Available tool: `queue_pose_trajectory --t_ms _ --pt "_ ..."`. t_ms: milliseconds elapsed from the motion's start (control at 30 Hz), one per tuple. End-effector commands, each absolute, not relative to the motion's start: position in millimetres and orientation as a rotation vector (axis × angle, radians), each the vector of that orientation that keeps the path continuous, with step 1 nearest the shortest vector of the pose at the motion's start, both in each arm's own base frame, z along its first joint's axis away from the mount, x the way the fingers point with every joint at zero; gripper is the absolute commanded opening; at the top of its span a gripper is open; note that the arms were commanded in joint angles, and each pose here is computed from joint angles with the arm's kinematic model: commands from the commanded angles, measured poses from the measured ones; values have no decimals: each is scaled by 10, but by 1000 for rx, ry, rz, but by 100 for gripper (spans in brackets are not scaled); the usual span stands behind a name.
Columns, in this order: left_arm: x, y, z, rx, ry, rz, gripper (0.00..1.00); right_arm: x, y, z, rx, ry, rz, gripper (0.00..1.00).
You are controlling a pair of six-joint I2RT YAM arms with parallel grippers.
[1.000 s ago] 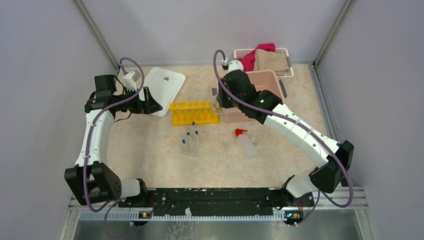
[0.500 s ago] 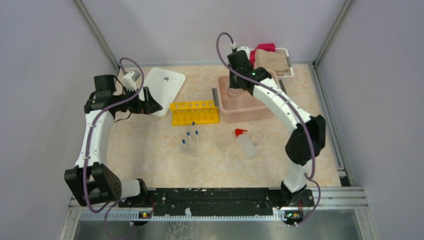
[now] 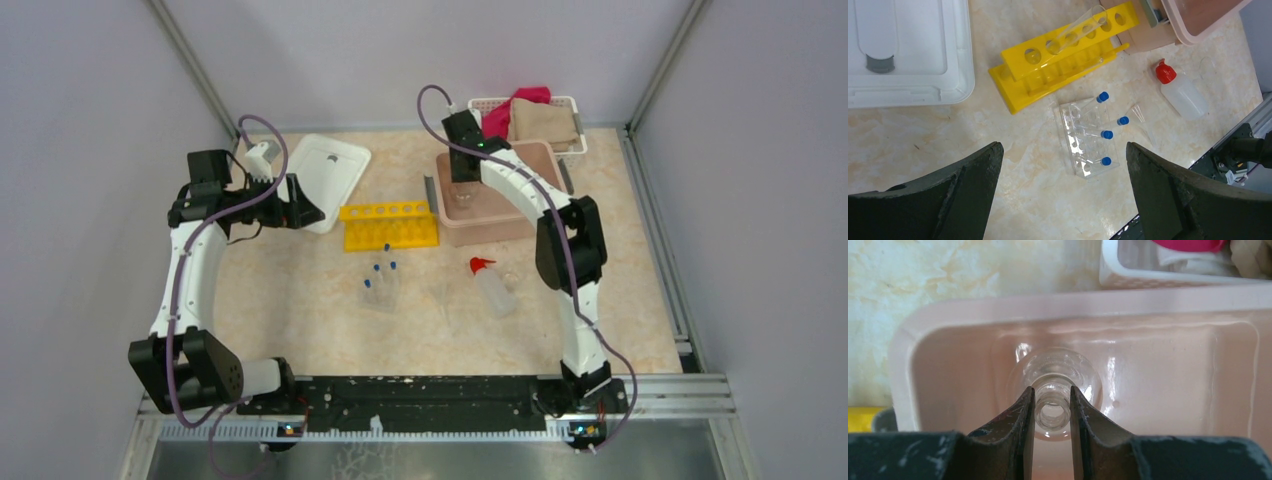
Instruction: Organize the chemistry lab equipment
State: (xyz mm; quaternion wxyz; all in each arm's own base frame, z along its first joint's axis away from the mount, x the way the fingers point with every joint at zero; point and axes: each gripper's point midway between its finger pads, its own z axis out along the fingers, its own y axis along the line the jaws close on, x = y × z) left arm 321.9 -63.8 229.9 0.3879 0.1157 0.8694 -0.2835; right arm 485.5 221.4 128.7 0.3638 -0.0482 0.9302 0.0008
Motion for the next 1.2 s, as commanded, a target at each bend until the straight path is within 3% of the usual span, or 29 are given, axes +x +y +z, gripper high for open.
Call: queue_pose_trajectory --t_ms 0,467,500,567,800,967,1167 --pt "3222 -637 2465 317 2163 -713 99 5216 2378 1690 -105 2231 60 0" --pt "3238 -635 2527 315 2153 -710 99 5296 2467 1302 -120 2292 75 0" --pt "3235 -641 2523 313 2155 -715 99 5283 2469 1317 -114 2292 81 5" --pt "3233 -649 2521 313 2155 -723 99 5250 2484 1391 -103 2284 105 26" --pt "3231 -652 2550 317 2147 -721 99 5038 2246 2331 14 2130 127 69" --pt "3219 -672 2572 318 2140 -736 99 4576 1936 2923 70 2063 138 73" --pt "3194 -691 2585 318 2129 -745 99 3723 1541 2616 120 2173 141 65"
